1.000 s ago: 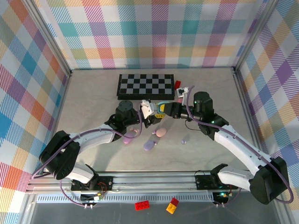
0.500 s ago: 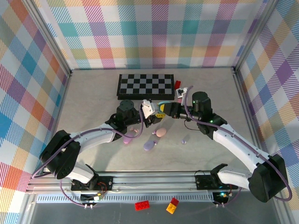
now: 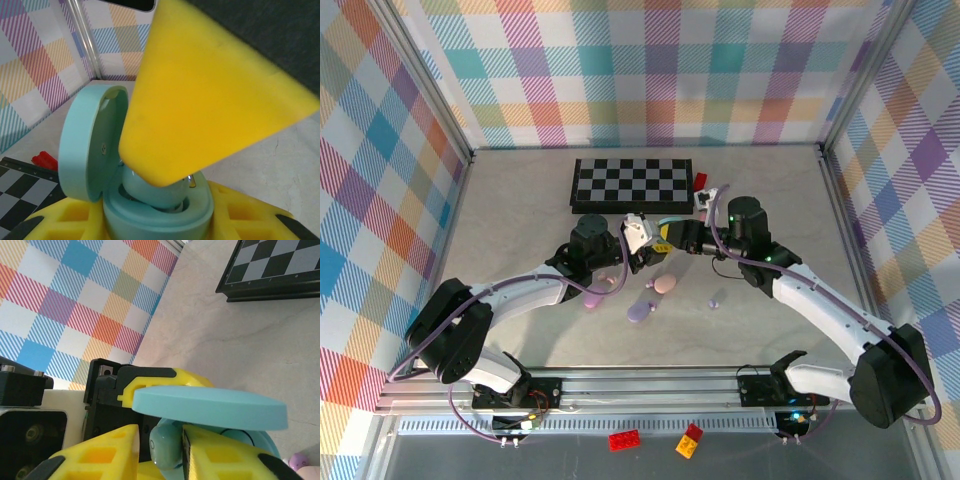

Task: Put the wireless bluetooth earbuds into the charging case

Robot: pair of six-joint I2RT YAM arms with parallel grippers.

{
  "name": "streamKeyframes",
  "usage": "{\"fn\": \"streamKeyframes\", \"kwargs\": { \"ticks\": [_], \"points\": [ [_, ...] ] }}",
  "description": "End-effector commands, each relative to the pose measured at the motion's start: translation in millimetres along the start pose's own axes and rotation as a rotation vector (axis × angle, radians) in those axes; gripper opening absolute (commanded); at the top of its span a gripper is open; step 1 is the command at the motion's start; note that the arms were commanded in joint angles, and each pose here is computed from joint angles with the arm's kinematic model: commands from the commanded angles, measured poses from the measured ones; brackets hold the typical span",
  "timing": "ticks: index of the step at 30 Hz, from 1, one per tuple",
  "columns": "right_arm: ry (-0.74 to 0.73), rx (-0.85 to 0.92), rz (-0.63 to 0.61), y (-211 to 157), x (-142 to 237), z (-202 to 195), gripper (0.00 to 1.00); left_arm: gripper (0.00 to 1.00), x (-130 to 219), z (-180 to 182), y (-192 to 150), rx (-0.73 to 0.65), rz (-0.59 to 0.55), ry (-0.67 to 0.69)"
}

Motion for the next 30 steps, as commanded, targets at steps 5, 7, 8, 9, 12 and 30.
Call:
{"fn": "streamKeyframes", "kwargs": {
  "ticks": [5, 7, 8, 9, 12, 30],
  "points": [
    [-0.058, 0.036, -0.057, -2.4, 14.4, -0.4, 0.37, 0.32, -4.0, 1.6, 20.4, -0.015, -0.088, 0.000],
    [-0.039, 0.074, -0.062, -3.1, 19.8, 4.7, 0.40, 0.32, -3.1, 2.9, 19.6, -0.005, -0.095, 0.002],
    [-0.029, 0.091, -0.063, -3.7, 22.4, 7.1, 0.42, 0.32, -2.8, 3.1, 19.1, -0.002, -0.096, 0.002],
    [-0.017, 0.115, -0.070, -3.6, 26.1, 11.1, 0.43, 0.32, -2.6, 3.0, 18.4, 0.001, -0.094, 0.002],
    [0.014, 0.175, -0.087, -0.6, 35.1, 23.1, 0.46, 0.32, -0.7, 1.6, 16.9, 0.003, -0.091, -0.003],
    [-0.075, 0.159, 0.024, 34.5, 4.3, 29.0, 0.51, 0.31, 1.0, -2.0, 15.8, 0.006, -0.072, -0.041]
  ]
}}
Point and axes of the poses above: each hand's point on the last joint's axis, 136 mm out from that joint toward the fingers, its own x axis back along the fingers, its own z axis along the line the jaws close on, y = z × x, the point moved 10 cm from there along x, back along the fingers, and after that the axes turned 4 degrees about -x, right-handed, at the moved point
